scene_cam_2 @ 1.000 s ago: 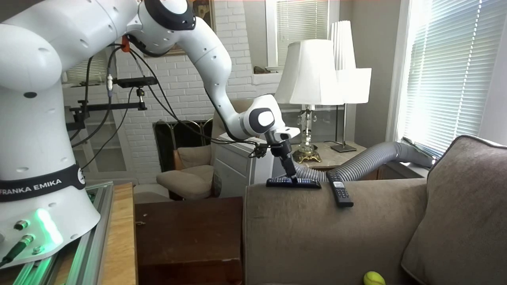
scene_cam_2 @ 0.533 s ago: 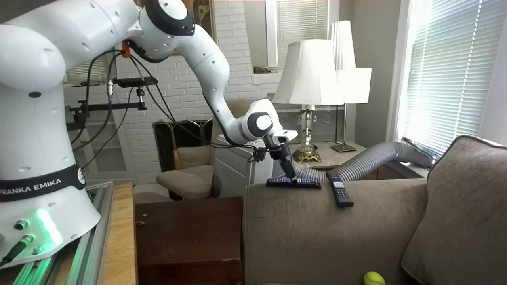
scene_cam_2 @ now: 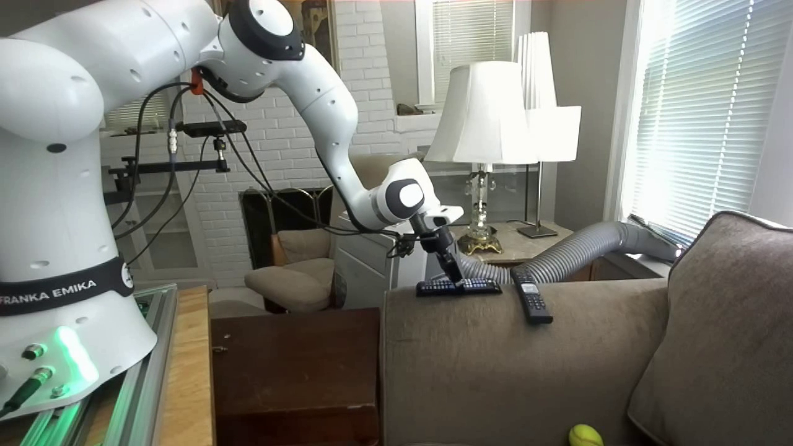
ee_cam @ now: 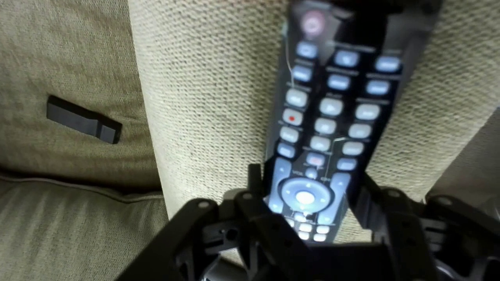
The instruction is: Remove the black remote from the table, put it on the armrest of the sofa, remove the bigger remote from the armrest and put it on the table
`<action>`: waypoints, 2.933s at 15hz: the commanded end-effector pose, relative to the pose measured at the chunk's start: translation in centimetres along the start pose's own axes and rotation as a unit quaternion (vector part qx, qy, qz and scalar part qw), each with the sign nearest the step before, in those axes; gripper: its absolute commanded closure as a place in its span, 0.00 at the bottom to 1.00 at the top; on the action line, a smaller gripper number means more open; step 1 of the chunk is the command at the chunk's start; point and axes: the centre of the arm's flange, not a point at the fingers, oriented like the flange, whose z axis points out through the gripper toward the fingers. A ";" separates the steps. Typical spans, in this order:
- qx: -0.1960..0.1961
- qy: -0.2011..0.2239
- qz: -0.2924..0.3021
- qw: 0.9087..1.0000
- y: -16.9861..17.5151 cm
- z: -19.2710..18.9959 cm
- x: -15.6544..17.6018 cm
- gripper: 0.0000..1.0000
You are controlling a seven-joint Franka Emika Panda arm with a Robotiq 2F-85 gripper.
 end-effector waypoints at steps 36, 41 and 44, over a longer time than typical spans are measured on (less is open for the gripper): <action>0.164 -0.163 -0.665 0.710 8.1 -16.3 -17.2 0.72; 0.126 -0.057 -0.727 0.673 6.2 -12.6 -20.5 0.72; 0.121 0.021 -0.721 0.682 6.1 -10.1 -21.1 0.72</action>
